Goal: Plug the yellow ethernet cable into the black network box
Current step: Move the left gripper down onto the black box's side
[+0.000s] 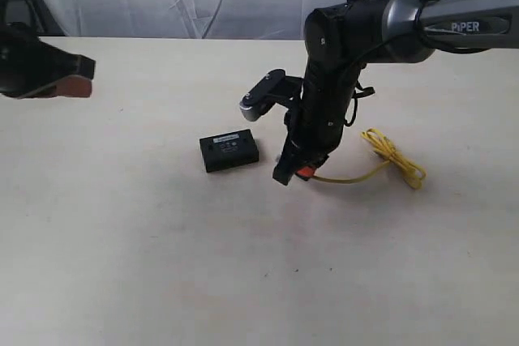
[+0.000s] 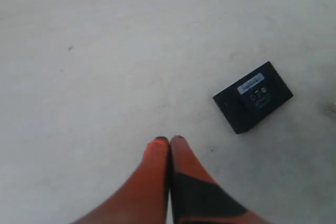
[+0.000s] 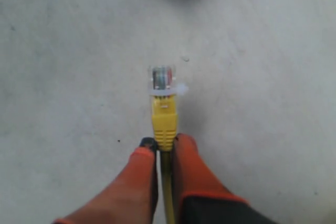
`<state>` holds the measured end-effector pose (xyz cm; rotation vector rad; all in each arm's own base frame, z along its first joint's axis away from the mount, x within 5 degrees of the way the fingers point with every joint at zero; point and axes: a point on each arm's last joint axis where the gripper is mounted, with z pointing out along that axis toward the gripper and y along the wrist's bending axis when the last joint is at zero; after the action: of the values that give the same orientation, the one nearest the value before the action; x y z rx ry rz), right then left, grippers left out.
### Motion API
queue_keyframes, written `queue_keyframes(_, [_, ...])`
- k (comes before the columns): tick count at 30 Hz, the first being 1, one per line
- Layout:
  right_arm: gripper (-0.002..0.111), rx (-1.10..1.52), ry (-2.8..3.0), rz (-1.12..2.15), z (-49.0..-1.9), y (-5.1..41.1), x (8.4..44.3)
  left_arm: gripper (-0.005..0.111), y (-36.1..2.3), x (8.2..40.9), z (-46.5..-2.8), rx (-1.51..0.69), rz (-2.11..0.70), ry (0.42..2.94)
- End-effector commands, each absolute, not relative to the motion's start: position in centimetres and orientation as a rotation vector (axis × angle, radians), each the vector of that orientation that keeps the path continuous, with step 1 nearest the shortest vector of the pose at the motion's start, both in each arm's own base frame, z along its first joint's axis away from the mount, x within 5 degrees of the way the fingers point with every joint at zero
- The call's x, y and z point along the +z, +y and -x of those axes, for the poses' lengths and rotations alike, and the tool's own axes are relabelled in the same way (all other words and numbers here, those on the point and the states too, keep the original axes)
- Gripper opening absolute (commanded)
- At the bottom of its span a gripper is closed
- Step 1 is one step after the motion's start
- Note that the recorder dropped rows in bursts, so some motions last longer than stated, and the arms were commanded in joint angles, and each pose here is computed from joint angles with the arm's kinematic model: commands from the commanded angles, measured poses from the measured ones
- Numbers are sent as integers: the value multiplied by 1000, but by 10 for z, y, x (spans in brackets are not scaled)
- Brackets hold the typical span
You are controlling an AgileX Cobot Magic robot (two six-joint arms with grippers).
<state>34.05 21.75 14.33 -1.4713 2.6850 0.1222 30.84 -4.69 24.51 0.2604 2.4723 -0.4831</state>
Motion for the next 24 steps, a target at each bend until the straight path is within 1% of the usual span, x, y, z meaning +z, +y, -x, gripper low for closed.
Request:
queue_keyframes(1, [-1, 125, 2711, 1459, -338, 214, 148, 0, -75, 229, -336, -561, -383, 2495])
queue_keyframes(5, [-1, 143, 2774, 1418, -335, 213, 148, 0, -93, 205, -367, -624, -445, 2557])
queue_keyframes(11, [-1, 306, 2841, 1290, -330, 221, 149, 0, -105, 180, -401, -682, -465, 2579])
queue_keyframes(15, [-1, 336, 2893, 1185, -329, 223, 150, 0, -116, 170, -412, -762, -489, 2577])
queue_keyframes(21, [-1, 331, 2969, 1044, -330, 223, 150, 0, -136, 161, -421, -783, -555, 2563])
queue_keyframes(24, [-1, 345, 2993, 1039, -333, 227, 150, 0, -143, 154, -423, -824, -589, 2560])
